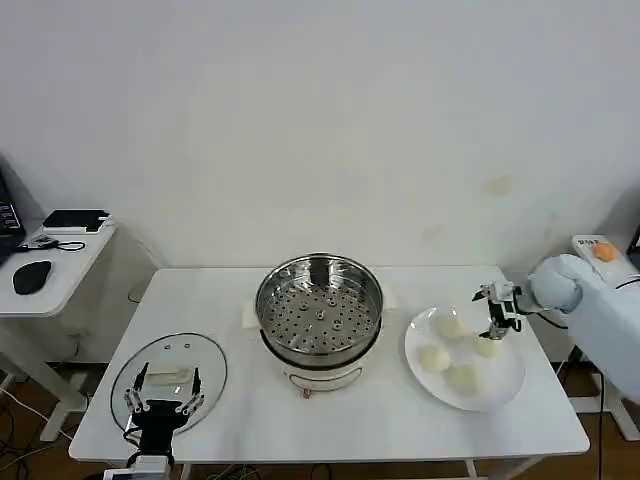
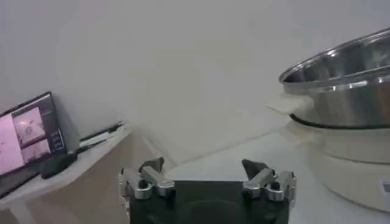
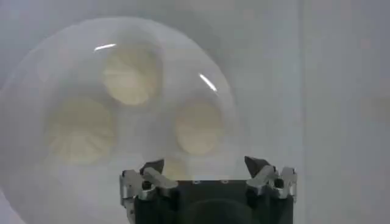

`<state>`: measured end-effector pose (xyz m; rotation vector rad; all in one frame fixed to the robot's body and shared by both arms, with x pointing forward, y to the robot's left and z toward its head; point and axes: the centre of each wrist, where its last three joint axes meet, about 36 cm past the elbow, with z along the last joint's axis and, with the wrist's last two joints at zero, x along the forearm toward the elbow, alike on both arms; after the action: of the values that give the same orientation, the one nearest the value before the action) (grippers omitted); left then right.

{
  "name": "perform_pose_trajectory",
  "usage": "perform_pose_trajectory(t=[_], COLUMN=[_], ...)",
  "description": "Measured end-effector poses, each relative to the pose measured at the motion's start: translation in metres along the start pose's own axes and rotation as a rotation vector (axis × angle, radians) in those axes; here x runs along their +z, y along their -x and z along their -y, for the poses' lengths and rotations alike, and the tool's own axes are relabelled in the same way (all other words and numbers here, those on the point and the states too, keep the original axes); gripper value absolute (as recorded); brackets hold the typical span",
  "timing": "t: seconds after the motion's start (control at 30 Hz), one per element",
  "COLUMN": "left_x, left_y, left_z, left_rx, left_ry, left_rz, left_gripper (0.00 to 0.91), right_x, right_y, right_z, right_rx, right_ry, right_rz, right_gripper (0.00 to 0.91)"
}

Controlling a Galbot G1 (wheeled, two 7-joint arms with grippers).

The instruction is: Take steamed baozi put them in steamer then cover it.

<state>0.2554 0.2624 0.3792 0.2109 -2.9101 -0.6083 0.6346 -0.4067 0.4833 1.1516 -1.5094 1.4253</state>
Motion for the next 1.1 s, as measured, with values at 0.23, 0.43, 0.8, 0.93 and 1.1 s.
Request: perform_pose_trajectory(t=[0.23,0.43,0.8,0.93,1.1], left_x=[0.002,0.004,0.006,0.006,0.006], left_y=[0.001,0.001,0.001,0.001,0.001], left_z=[-0.001,-0.002,-0.002,-0.002,-0.001], left_rx=[-0.002,-0.005,-0.005,-0.006,-0.005], left_ry=[0.007,0.013,0.015,0.017,0.016], left_rz=[-0.001,-0.005,-0.005,-0.005,-0.005], left_gripper=[0.907,0.907,0.907,0.907,0.907], right_x=[-0.010,-0.018,-0.026,-0.027,-0.027], right_y=[0.020,0.036,0.053,0.054,0.055], right_z=[0.013,0.018,0.022,0.025,0.028], right_rx=[-0.014,-0.024,-0.031,-0.023,-0.021], right_ry=[-0.003,-0.006,0.002,0.013,0.010], right_rz=[-0.010,-0.020,-0.035,-0.032,-0.038], right_gripper=[0.907,0.907,0.877,0.907,0.907])
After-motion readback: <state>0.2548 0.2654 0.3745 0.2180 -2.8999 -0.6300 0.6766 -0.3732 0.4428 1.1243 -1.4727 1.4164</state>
